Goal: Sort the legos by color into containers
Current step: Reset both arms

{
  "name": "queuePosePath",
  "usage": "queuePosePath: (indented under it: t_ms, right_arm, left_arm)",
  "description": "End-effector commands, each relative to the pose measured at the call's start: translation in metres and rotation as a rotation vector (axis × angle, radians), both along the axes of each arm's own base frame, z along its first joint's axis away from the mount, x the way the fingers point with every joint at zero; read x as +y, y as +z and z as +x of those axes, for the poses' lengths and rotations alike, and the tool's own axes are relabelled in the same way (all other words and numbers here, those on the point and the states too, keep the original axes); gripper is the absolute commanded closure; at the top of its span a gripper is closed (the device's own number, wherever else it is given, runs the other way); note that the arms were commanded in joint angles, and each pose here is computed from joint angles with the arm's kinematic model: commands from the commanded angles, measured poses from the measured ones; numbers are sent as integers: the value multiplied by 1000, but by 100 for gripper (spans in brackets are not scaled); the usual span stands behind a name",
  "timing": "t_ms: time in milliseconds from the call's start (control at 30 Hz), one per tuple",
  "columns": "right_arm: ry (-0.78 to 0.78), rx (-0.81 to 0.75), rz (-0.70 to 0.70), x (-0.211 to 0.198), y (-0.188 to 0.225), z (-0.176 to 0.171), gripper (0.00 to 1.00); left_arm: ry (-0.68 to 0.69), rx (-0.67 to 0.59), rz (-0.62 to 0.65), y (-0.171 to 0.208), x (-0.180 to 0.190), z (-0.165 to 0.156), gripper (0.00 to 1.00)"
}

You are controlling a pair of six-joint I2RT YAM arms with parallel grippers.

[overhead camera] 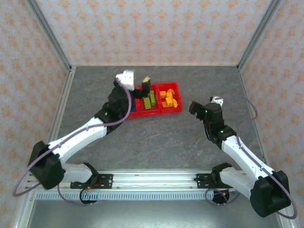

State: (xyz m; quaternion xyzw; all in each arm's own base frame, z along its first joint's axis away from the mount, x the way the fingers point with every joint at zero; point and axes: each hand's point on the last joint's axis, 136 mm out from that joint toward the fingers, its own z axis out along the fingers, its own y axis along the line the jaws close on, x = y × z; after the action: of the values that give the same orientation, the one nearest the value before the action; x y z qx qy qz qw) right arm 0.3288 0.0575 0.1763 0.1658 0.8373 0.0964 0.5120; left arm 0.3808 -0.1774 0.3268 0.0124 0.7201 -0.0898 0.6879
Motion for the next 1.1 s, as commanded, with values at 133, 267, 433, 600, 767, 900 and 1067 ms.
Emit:
queuePosePath:
  t_ms: [133, 267, 433, 600, 767, 900, 1067]
  right_arm:
    - [-157, -322, -257, -41, 33, 11, 0]
    - [-250, -274, -374, -69, 7, 13, 0]
    - [-238, -269, -335, -76, -35, 18, 0]
    - [-77, -310, -365, -50, -33, 35, 0]
    - [-96, -339, -384, -56, -34, 32, 0]
    - [-110, -438, -289, -72, -34, 16, 0]
    - [-104, -356, -277, -74, -47, 38, 0]
  left_arm:
    - [253, -239, -38, -27, 97, -71, 1]
    - [397, -233, -40, -54, 138, -98, 1]
    - [492, -219, -59, -68, 165, -118, 1]
    - [482, -213, 1, -81, 167, -121, 1]
    - [463, -182, 83, -97, 163, -115, 1]
    - [497, -171, 76, -107, 179, -108, 1]
    - [492, -141, -8, -122, 206, -86, 1]
